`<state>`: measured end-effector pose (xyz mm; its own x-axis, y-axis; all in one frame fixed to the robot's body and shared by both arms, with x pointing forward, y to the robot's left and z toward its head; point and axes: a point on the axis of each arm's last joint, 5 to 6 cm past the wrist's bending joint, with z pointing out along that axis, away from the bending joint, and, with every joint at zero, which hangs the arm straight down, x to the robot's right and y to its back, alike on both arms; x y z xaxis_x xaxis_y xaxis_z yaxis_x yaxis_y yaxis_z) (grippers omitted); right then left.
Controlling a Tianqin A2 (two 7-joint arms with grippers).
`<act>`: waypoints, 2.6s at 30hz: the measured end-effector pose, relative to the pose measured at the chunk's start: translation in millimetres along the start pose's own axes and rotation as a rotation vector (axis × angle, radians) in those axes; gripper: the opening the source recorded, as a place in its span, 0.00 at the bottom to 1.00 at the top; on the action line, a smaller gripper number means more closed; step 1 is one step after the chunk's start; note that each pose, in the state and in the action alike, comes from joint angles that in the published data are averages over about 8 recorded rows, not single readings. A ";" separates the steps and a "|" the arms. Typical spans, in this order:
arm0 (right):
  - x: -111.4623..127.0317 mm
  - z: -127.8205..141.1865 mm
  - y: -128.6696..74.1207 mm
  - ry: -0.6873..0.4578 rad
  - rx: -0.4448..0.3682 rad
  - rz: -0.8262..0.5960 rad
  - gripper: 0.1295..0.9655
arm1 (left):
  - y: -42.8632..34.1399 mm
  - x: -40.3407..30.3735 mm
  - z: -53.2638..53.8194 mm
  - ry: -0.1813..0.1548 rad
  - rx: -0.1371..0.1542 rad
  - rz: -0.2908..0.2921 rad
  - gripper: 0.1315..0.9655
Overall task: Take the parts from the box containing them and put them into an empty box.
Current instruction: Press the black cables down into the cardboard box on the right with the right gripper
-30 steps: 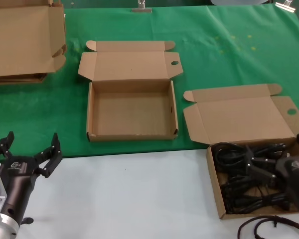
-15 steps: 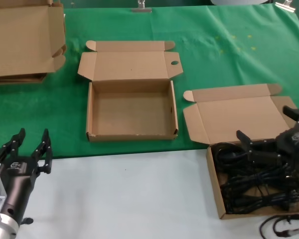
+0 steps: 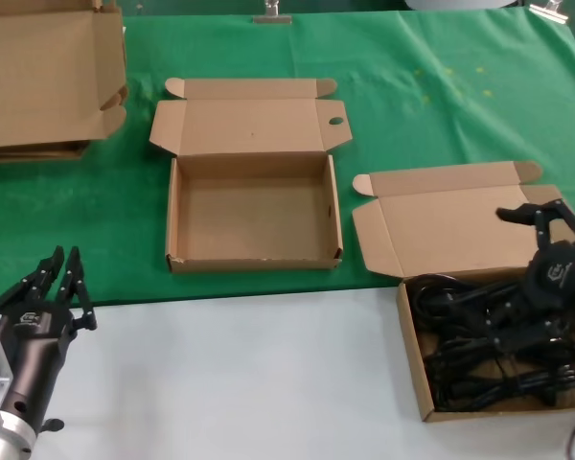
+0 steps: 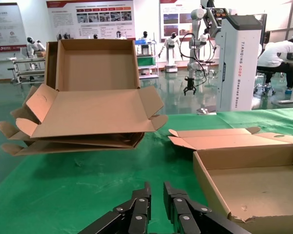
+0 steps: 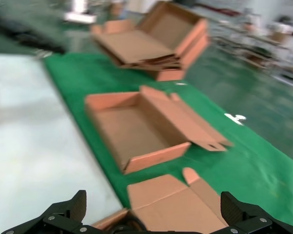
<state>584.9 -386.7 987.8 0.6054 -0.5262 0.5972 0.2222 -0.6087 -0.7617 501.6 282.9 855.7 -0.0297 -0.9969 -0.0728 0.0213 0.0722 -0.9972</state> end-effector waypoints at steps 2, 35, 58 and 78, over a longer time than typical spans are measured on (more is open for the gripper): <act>9.3 0.5 -2.6 -0.051 -0.006 -0.051 1.00 | 0.0 0.0 0.0 0.000 0.000 0.000 0.12; 125.8 42.1 -23.6 -0.590 -0.320 -0.560 1.00 | 0.0 0.0 0.0 0.000 0.000 0.000 0.05; 128.6 27.5 -11.8 -0.600 -0.412 -0.631 0.96 | 0.0 0.0 0.0 0.000 0.000 0.000 0.05; 118.9 24.8 -8.3 -0.621 -0.398 -0.619 0.58 | 0.0 0.0 0.0 0.000 0.000 0.000 0.05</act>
<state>674.0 -429.4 1058.9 0.7899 0.2948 0.5378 0.4318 -0.8900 -0.1465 501.6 282.9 855.7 -0.0297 -0.9969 -0.0729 0.0213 0.0722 -0.9972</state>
